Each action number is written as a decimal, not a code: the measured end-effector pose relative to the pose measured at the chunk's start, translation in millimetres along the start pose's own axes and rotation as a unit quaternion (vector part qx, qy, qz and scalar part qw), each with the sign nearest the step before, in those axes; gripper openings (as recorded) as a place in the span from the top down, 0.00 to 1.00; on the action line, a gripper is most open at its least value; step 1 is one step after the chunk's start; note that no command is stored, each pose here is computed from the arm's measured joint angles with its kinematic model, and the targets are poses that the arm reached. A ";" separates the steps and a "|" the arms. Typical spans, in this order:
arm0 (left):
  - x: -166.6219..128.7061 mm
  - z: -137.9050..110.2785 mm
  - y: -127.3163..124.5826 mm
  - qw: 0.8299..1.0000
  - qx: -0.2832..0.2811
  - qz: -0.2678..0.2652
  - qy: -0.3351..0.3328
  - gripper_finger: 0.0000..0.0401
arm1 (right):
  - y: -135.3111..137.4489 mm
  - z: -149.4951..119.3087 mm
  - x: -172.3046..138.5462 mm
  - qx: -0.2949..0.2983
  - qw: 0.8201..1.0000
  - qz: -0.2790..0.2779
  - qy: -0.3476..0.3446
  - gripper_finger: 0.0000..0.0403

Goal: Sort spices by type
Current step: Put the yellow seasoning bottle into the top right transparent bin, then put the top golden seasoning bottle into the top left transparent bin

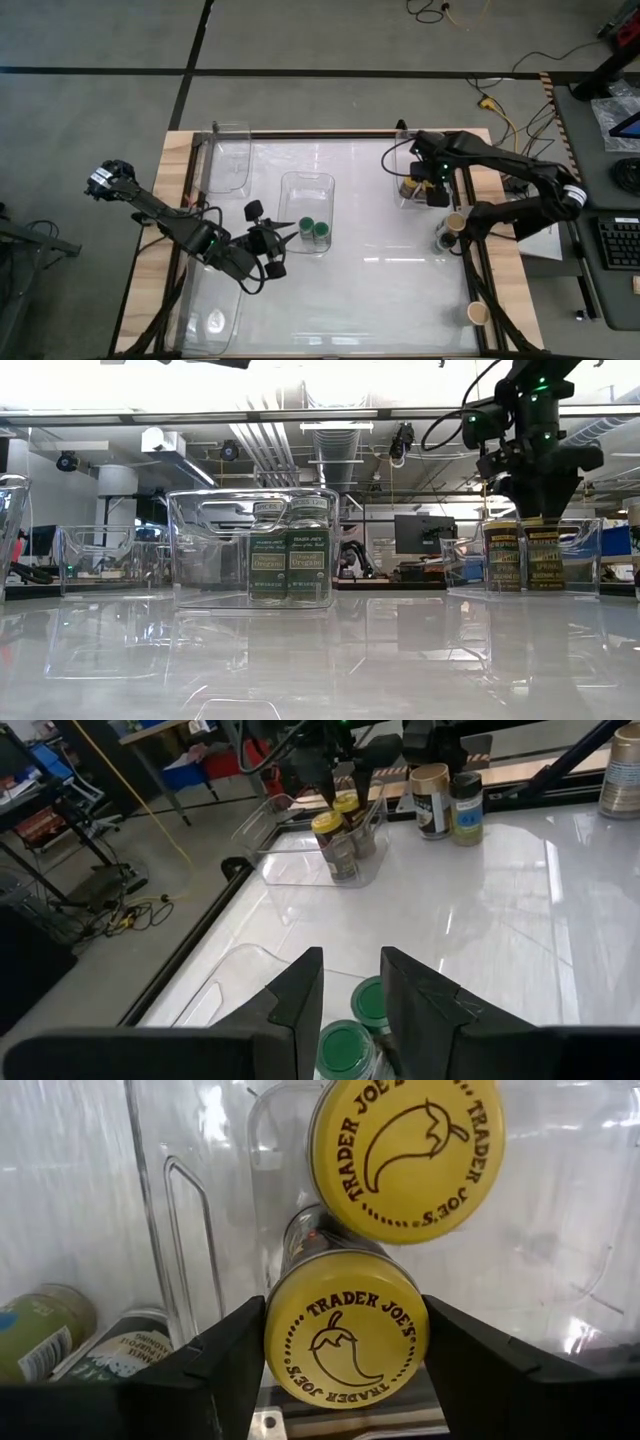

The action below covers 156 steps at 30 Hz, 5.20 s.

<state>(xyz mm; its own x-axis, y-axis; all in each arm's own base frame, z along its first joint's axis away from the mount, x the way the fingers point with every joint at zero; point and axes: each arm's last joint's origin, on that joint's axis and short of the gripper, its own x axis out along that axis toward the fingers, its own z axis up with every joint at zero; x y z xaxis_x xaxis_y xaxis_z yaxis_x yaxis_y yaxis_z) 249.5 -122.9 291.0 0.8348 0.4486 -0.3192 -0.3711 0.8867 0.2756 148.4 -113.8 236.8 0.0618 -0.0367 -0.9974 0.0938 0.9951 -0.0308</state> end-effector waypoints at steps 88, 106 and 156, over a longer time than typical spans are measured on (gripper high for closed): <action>2.0 -1.8 -2.6 1.000 -0.009 0.001 0.003 0.78 | -5.2 3.1 5.6 0.016 0.999 -0.050 0.009 0.20; 2.4 -1.7 -2.3 1.000 -0.006 0.002 0.003 0.78 | -2.5 0.7 2.7 0.035 0.999 -0.039 0.009 0.14; 14.5 3.4 7.1 0.999 -0.016 0.029 -0.004 0.78 | 128.4 -24.1 -74.7 0.025 0.999 0.040 0.015 0.18</action>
<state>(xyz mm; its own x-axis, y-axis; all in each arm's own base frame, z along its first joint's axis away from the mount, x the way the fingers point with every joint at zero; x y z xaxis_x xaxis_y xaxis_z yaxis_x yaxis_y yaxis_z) 260.3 -110.4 291.4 0.8151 0.4980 -0.2960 -0.4309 0.8627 0.2647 131.9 18.9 305.8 0.0421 0.0471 -0.9980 0.1396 0.9888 0.0526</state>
